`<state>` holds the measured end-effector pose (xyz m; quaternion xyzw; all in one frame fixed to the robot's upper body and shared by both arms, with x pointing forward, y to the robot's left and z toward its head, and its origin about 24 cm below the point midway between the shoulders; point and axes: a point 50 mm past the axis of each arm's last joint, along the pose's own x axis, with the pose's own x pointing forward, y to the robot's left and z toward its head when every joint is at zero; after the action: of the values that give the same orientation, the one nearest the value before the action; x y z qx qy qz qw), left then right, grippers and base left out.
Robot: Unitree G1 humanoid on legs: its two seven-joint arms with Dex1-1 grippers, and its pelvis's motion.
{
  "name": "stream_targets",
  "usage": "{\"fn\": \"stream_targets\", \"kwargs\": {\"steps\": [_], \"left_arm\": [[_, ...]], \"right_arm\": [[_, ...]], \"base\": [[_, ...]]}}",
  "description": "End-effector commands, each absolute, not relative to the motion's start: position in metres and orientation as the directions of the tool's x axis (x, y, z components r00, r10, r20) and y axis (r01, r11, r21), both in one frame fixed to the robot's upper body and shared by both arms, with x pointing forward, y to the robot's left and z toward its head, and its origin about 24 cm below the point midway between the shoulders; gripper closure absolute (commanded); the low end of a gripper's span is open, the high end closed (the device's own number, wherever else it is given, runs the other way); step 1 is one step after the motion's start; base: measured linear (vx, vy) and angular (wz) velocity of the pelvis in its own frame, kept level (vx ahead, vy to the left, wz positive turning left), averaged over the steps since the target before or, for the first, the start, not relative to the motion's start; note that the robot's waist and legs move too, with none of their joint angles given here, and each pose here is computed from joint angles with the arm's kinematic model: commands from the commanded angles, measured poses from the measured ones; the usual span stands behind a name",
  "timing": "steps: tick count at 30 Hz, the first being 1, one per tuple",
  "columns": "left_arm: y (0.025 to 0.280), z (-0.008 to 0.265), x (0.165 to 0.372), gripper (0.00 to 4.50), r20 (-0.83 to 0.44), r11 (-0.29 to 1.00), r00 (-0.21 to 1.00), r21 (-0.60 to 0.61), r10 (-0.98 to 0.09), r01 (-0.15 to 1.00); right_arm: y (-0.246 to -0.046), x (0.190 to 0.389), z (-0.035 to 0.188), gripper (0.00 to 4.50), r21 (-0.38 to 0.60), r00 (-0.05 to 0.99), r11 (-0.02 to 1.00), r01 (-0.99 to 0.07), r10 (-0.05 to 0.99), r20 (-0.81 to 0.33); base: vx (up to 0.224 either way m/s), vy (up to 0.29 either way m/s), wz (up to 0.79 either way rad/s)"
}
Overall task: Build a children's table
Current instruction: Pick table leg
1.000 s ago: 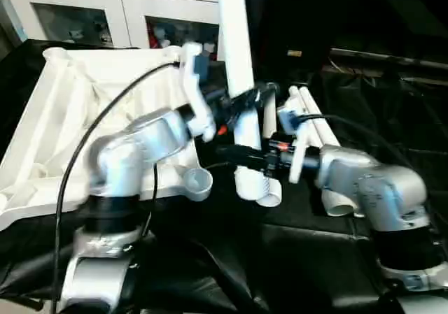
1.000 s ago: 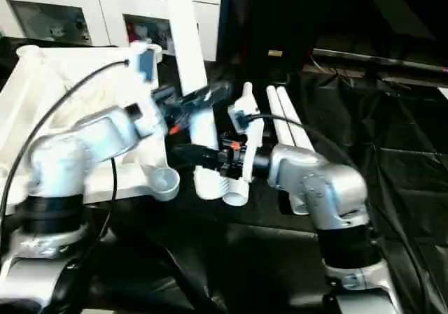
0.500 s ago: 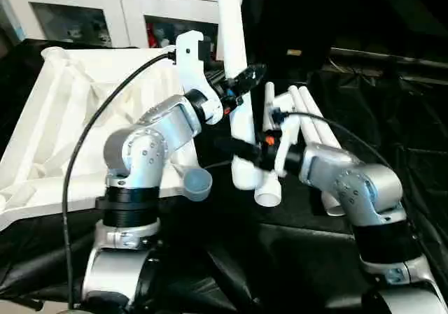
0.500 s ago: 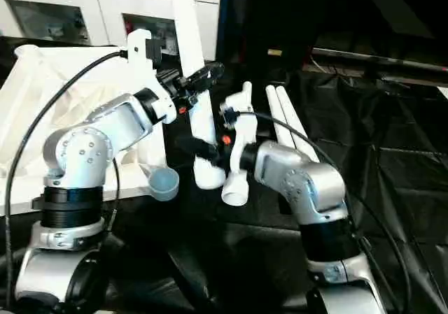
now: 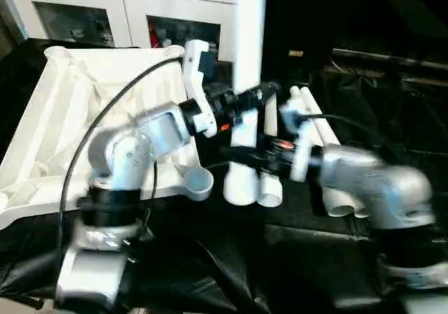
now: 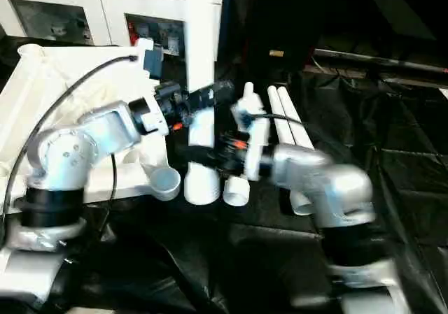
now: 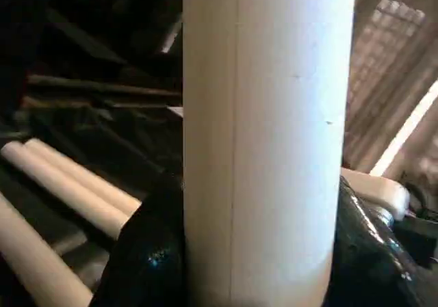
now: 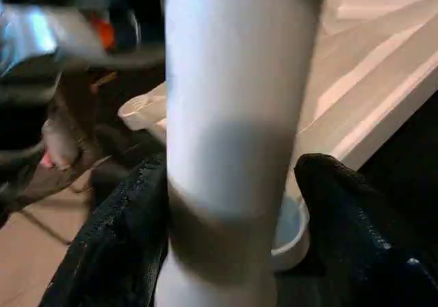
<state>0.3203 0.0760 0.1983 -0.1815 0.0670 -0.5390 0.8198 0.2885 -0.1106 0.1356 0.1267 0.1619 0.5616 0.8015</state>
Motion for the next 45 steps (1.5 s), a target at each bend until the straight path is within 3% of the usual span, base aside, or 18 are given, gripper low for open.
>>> {"fn": "stream_targets", "kwargs": {"steps": [1,14,29,30,34,37,45], "left_arm": [[0.068,0.207,0.318,2.65,0.106,0.282,0.334,-0.338,-0.937,0.898],[0.058,0.211,0.313,2.65,0.135,0.164,0.219,-0.337,-0.966,0.927],[0.055,0.214,0.311,2.65,0.165,0.129,0.193,-0.337,-0.967,0.933],[0.055,0.214,0.311,2.65,0.164,0.126,0.19,-0.336,-0.968,0.933],[0.055,0.214,0.311,2.65,0.162,0.123,0.185,-0.334,-0.969,0.934],[0.055,0.213,0.31,2.65,0.154,0.118,0.177,-0.333,-0.972,0.936],[0.055,0.211,0.309,2.65,0.139,0.106,0.158,-0.327,-0.978,0.939]], "right_arm": [[-0.114,0.287,0.137,1.44,0.388,0.302,0.326,-0.862,0.945,-0.123],[-0.115,0.286,0.138,1.44,0.393,0.252,0.287,-0.874,0.958,-0.139],[-0.112,0.282,0.135,1.44,0.437,0.209,0.239,-0.867,0.971,-0.115],[-0.112,0.282,0.135,1.71,0.44,0.208,0.237,-0.866,0.971,-0.114],[-0.112,0.281,0.134,1.78,0.444,0.207,0.237,-0.864,0.971,-0.115],[-0.113,0.281,0.132,2.2,0.444,0.206,0.24,-0.863,0.971,-0.124],[-0.113,0.279,0.13,2.54,0.445,0.205,0.241,-0.862,0.97,-0.13]], "base": [[0.0,0.0,0.0],[0.0,0.0,0.0],[0.0,0.0,0.0],[0.0,0.0,0.0],[0.0,0.0,0.0],[0.0,0.0,0.0],[0.0,0.0,0.0]]}}
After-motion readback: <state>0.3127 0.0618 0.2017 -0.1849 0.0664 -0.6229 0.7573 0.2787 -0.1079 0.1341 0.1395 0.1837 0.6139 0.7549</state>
